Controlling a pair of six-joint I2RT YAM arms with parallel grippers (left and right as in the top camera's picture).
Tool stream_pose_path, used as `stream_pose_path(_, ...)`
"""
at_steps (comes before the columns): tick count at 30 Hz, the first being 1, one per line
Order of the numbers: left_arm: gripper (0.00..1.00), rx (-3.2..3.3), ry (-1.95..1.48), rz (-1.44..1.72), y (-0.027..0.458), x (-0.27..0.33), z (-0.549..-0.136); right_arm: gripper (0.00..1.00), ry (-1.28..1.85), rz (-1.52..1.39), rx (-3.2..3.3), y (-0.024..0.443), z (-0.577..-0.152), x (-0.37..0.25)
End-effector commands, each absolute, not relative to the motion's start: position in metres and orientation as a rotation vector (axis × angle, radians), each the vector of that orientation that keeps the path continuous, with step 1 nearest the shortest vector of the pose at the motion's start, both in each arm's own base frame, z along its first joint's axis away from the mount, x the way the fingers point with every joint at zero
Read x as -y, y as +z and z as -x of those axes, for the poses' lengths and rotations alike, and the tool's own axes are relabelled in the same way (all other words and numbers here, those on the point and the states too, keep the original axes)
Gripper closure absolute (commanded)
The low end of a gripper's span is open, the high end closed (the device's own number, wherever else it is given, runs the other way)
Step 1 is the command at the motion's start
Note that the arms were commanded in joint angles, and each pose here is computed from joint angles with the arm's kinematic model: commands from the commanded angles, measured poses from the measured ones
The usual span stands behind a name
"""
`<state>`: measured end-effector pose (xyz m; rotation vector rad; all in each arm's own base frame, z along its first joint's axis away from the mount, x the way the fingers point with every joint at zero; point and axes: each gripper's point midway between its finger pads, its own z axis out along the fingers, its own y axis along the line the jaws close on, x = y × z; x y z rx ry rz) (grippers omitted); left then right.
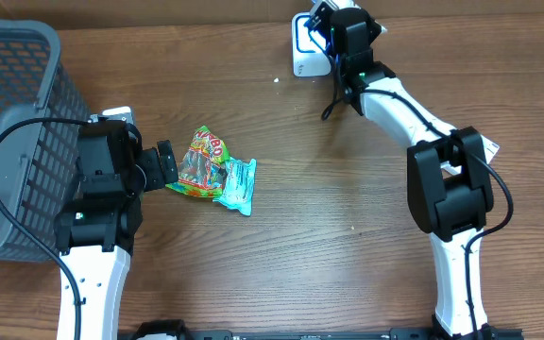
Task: Scan the item barcode
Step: 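Hold the tube's barcode side against the scanner window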
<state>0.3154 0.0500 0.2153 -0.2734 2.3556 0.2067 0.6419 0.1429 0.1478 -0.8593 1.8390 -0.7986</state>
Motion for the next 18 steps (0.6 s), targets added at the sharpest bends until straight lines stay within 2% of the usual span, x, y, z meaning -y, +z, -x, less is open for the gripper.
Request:
stream_pose_path(1,0.0,-2.345,0.225,0.266,0.219,-0.053,-0.315,0.96,-0.769,0.789,-1.791,0.181,-0.647,-0.145)
stream_pose_path(18,0.0,-2.345,0.225,0.266,0.219,-0.053,-0.315,0.96,-0.873,1.047,-1.816,0.144,-0.641,-0.145)
